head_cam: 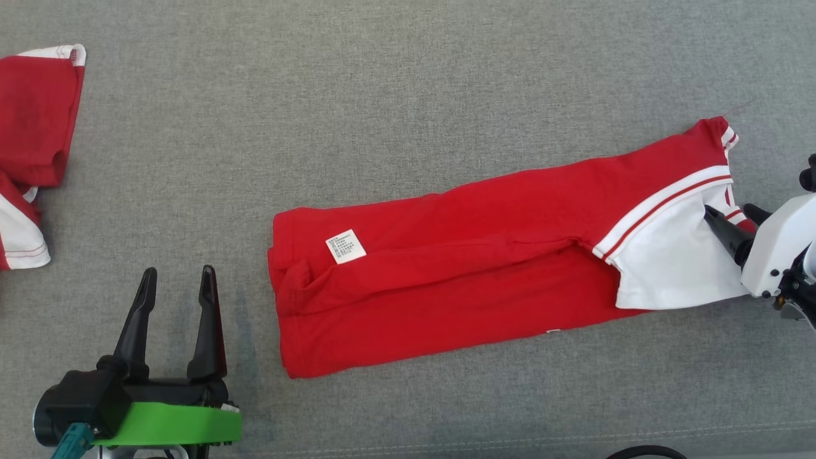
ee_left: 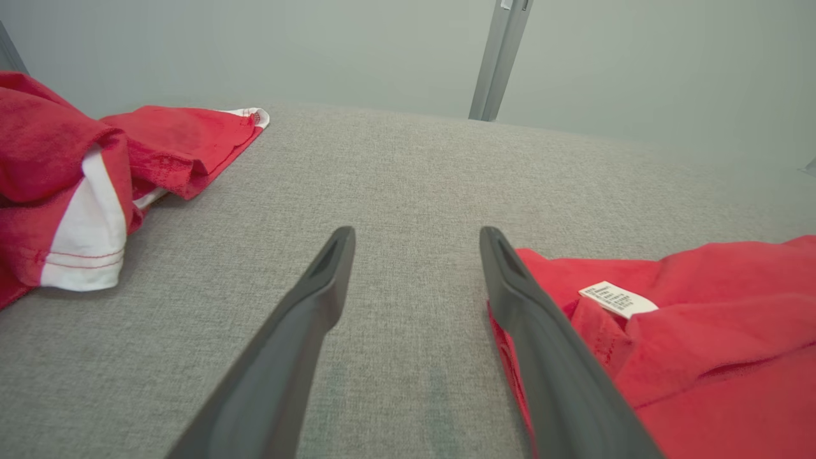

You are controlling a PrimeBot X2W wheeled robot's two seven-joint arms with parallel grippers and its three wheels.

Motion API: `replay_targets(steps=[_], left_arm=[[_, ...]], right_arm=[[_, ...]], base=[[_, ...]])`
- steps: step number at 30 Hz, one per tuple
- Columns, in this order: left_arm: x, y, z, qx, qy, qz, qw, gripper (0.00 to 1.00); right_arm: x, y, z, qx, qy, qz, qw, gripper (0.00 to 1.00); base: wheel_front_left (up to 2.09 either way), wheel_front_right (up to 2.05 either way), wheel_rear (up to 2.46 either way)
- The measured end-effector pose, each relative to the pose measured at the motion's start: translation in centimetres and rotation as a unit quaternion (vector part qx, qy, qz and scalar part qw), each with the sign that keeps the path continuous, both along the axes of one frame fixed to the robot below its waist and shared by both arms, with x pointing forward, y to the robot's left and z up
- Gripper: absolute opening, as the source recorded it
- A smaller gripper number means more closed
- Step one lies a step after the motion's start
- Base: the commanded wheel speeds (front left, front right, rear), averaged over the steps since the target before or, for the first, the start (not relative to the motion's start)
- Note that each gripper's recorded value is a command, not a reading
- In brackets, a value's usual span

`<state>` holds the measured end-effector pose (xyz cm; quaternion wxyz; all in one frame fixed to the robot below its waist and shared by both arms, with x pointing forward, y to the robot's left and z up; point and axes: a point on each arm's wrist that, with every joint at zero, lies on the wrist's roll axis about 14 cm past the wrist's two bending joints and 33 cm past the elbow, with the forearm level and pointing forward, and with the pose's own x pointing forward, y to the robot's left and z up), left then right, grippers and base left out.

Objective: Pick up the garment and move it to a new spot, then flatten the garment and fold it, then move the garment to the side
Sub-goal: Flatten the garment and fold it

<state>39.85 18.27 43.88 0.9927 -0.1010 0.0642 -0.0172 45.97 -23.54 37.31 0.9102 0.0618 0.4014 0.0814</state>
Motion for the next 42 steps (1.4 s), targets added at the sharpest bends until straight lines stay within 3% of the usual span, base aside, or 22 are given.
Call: replay_targets(steps=[1,2,3,4,16,25,28,31,37,41,42], left_arm=[[0.0,0.1,-0.1,-0.001,0.001,0.001,1.000,1.00],[-0.1,0.0,-0.3,-0.004,0.002,0.001,1.000,1.00],[-0.1,0.0,-0.4,-0.004,0.003,-0.001,1.000,1.00],[-0.2,0.0,-0.6,-0.005,0.006,-0.002,1.000,1.00],[-0.5,-0.5,-1.8,-0.022,0.015,-0.013,1.000,1.00],[-2.8,-1.6,-1.1,-0.034,0.014,-0.025,0.999,1.00],[-3.8,-2.0,-0.7,-0.040,0.010,-0.026,0.999,1.00],[-4.9,-2.1,-0.3,-0.045,0.007,-0.023,0.999,1.00],[-6.4,-3.4,0.5,-0.047,-0.003,-0.037,0.998,1.00],[-6.4,-5.1,0.7,-0.050,-0.006,-0.062,0.997,1.00],[-6.4,-5.1,0.7,-0.050,-0.006,-0.062,0.997,1.00]], right_arm=[[0.0,0.1,-0.2,0.002,0.008,0.002,1.000,1.00],[0.1,0.2,-0.3,0.005,0.014,0.004,1.000,0.60],[0.2,0.3,-0.3,0.009,0.017,0.005,1.000,0.07],[0.3,0.5,-0.3,0.014,0.021,0.006,1.000,0.00],[0.2,1.1,1.0,0.072,0.027,-0.006,0.997,0.00],[-2.2,-11.0,5.8,0.005,-0.007,-0.138,0.990,0.00],[-2.9,-12.9,8.7,-0.008,-0.031,-0.153,0.988,0.00],[-2.9,-10.2,11.1,0.016,-0.052,-0.117,0.992,0.00],[-3.5,-0.3,15.6,0.093,-0.102,0.004,0.991,0.00],[-4.7,6.7,15.5,0.141,-0.097,0.070,0.983,0.00],[-4.7,6.7,15.5,0.141,-0.097,0.070,0.983,0.00]], base=[[0.00,0.00,0.00],[0.00,0.00,0.00],[0.00,0.00,0.00],[0.00,0.00,0.00],[0.00,0.00,0.00],[0.00,0.00,0.00],[0.00,0.00,0.00],[0.00,0.00,0.00],[0.00,0.00,0.00],[0.00,0.00,0.00],[0.00,0.00,0.00]])
